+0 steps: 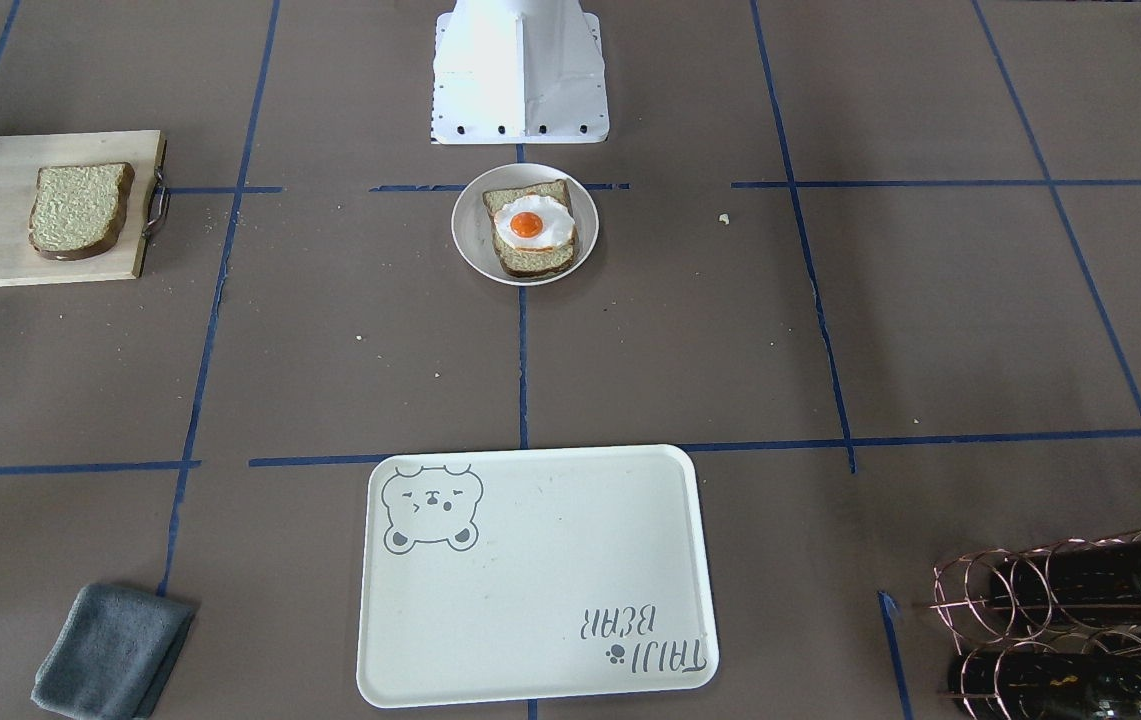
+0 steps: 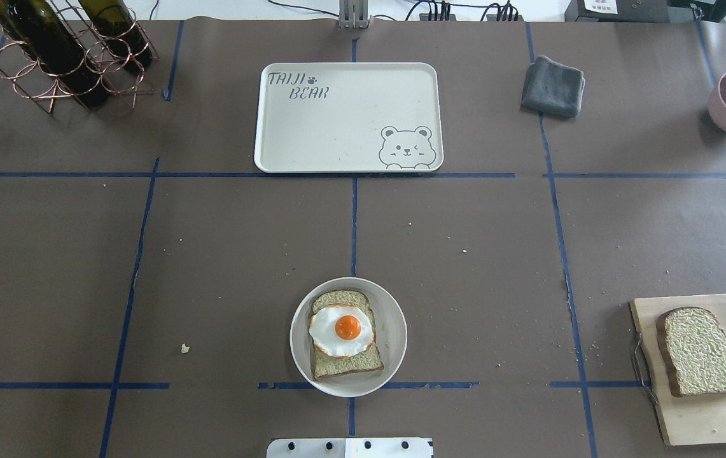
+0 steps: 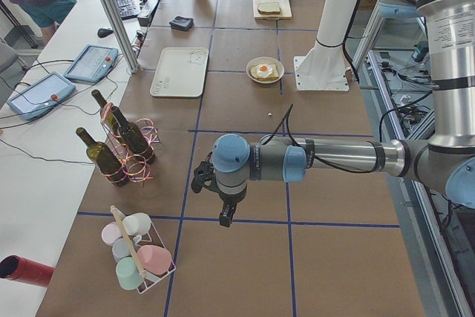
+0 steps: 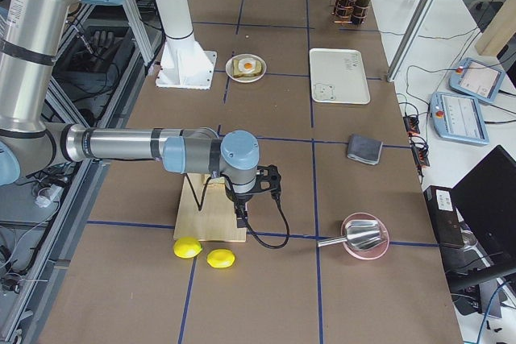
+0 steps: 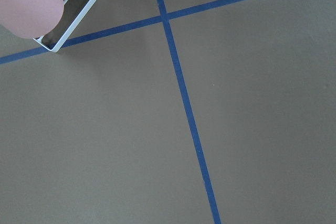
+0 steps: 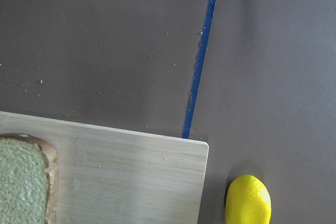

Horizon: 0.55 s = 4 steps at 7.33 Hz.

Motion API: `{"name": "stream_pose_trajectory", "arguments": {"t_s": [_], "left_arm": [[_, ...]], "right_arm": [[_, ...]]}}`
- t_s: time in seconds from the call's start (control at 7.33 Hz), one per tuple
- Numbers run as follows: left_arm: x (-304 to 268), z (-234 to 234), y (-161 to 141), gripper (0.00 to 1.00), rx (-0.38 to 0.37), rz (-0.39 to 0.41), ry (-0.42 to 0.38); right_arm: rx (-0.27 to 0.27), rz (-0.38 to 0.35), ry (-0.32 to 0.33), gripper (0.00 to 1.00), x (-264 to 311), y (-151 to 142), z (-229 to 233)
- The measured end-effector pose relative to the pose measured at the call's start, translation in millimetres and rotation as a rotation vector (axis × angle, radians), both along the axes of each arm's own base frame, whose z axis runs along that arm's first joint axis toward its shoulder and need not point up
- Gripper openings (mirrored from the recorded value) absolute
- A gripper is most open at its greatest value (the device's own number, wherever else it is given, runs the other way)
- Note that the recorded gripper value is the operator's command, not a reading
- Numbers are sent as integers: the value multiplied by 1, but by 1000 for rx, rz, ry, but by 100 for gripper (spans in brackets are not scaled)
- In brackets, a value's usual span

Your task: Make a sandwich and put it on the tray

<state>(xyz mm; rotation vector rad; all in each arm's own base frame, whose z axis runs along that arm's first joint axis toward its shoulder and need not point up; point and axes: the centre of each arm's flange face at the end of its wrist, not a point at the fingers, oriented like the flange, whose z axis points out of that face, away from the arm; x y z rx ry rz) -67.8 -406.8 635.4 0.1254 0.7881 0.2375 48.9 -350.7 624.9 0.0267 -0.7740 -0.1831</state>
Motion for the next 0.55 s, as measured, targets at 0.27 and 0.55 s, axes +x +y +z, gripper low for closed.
{"name": "stream_pose_trajectory", "arguments": {"t_s": [0.27, 0.55], "left_arm": [[0, 1, 0, 100, 5, 0, 0], [0, 2, 0, 100, 9, 1, 2]], "right_arm": [[0, 1, 0, 100, 0, 0, 0], [2, 0, 1, 100, 0, -1, -1]]}}
